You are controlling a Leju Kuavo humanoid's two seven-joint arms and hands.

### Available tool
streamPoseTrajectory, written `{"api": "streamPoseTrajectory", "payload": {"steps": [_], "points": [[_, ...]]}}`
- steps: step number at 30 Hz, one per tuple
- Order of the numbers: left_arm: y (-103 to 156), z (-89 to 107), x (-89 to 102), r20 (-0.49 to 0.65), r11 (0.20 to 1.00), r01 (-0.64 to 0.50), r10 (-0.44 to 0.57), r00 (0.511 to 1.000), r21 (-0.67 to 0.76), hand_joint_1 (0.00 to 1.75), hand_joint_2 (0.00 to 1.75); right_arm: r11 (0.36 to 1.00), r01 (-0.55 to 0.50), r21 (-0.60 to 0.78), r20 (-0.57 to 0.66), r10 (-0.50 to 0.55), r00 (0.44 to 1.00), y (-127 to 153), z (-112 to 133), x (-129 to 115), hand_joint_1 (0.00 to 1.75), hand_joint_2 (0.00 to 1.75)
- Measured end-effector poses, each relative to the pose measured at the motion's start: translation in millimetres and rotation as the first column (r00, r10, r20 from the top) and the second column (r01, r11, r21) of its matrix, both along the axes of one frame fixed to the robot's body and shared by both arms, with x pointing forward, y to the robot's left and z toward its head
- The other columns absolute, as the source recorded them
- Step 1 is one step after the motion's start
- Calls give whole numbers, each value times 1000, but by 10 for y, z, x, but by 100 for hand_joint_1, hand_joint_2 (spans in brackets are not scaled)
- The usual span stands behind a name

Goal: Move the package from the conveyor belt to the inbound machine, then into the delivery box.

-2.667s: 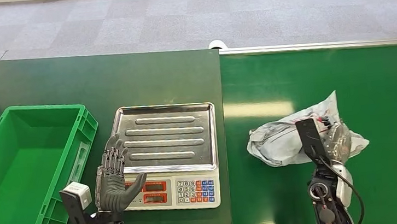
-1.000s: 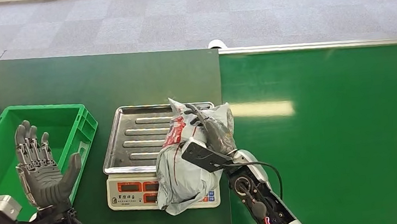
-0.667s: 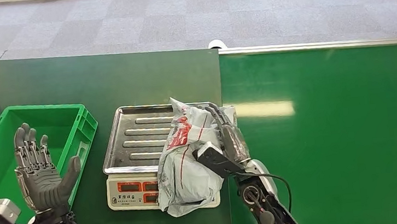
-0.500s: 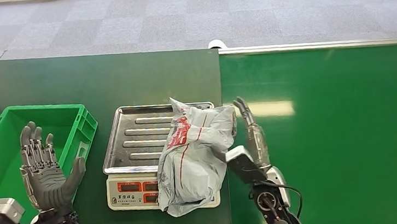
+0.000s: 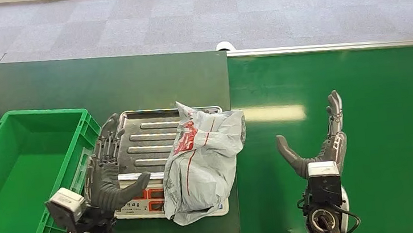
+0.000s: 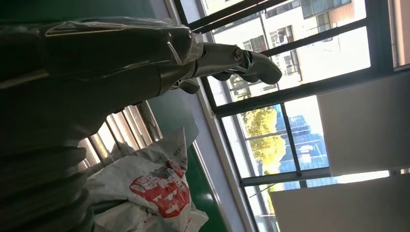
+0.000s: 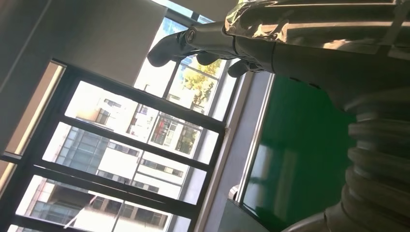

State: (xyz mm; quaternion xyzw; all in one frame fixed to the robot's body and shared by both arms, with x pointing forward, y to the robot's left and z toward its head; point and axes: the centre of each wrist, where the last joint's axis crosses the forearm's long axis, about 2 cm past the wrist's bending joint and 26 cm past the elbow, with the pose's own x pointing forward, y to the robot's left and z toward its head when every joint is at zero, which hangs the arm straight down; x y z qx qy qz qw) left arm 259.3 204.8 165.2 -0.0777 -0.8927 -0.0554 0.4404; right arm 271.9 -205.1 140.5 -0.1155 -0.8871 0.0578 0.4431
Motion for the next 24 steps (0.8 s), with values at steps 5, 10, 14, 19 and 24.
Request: {"api": "streamPoseTrajectory", "payload": {"steps": [5, 10, 14, 19, 24], "points": [[-212, -58, 69, -77, 989, 66, -56, 995, 131, 0, 175, 1000, 24, 6, 27, -25, 999, -71, 56, -71, 0, 175], [-390, -137, 104, -132, 973, 117, -92, 987, 199, 0, 175, 999, 35, 5, 31, -36, 999, -109, 59, -115, 0, 175], [-439, -172, 110, -159, 966, 141, -108, 981, 217, 0, 175, 999, 40, 3, 34, -40, 999, -128, 63, -126, 0, 175], [-528, -291, 136, -298, 915, 201, -94, 950, 351, 0, 175, 999, 41, 4, 31, -41, 999, -138, 53, -132, 0, 175], [-582, -448, 219, -367, 855, 213, -29, 930, 472, 12, 175, 999, 39, 3, 28, -39, 999, -116, 40, -130, 0, 175]]}}
